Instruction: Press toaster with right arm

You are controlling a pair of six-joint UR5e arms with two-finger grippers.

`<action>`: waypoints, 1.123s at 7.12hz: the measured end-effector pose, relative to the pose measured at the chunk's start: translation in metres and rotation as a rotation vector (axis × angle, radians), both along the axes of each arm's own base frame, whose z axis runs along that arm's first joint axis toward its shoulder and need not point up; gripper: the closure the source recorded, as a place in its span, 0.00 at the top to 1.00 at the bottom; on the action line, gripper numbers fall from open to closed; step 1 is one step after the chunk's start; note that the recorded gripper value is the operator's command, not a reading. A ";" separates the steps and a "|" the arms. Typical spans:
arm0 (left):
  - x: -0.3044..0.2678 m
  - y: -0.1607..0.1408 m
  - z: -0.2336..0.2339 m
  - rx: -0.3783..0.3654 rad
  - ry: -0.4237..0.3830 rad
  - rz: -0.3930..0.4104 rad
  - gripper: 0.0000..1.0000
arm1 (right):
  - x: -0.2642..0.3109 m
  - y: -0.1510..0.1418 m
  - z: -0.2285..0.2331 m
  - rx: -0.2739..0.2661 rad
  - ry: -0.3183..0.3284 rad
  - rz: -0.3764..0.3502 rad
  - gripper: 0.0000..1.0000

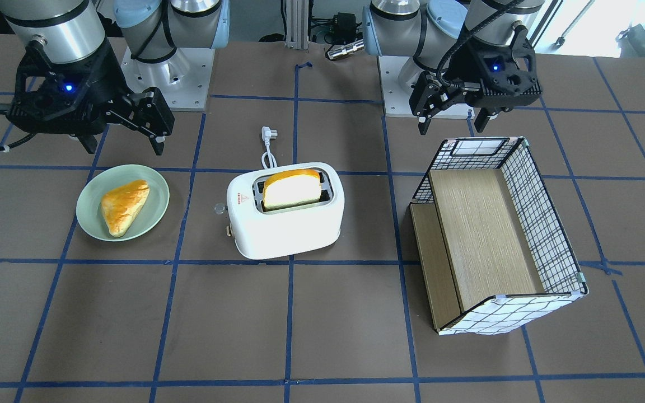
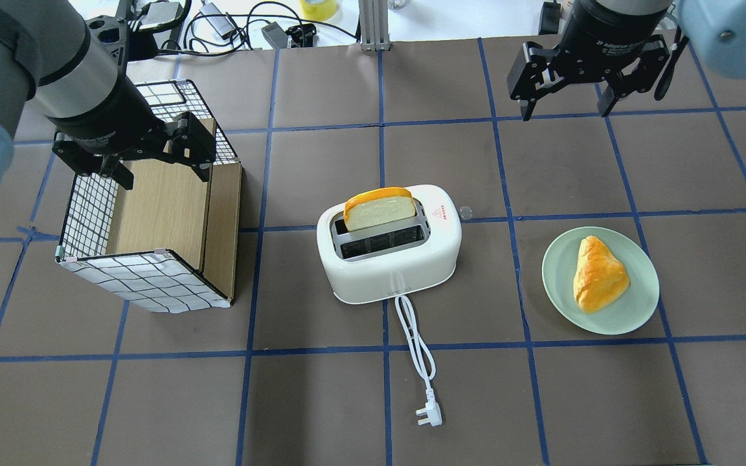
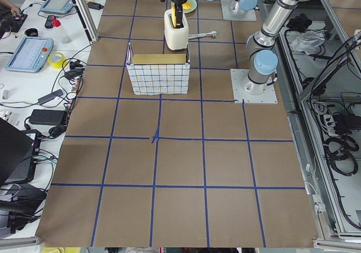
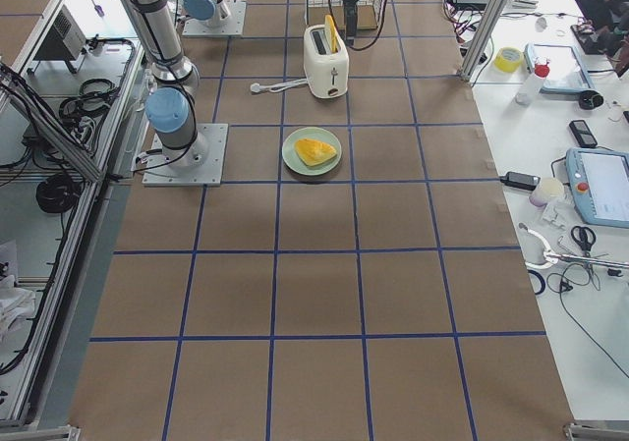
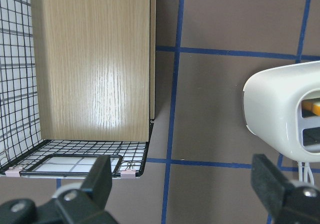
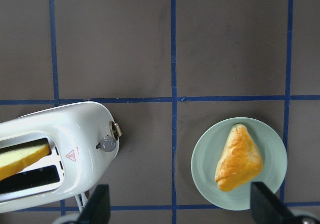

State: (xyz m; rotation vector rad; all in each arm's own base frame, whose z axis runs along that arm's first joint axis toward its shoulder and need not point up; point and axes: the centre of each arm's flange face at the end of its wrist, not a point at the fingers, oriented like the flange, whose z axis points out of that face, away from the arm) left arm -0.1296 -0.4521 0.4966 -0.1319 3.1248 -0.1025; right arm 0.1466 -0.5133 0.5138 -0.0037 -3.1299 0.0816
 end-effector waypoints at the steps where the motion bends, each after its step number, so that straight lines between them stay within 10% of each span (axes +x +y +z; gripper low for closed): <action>1: 0.000 0.000 0.000 0.000 0.000 0.000 1.00 | 0.000 0.000 0.000 0.000 -0.001 0.000 0.74; 3: 0.000 0.000 0.000 0.000 0.000 0.000 1.00 | 0.003 0.000 0.000 0.005 -0.035 -0.002 0.00; 8: 0.000 0.000 0.000 0.000 0.000 0.000 1.00 | 0.015 -0.008 -0.044 0.123 -0.305 -0.037 0.00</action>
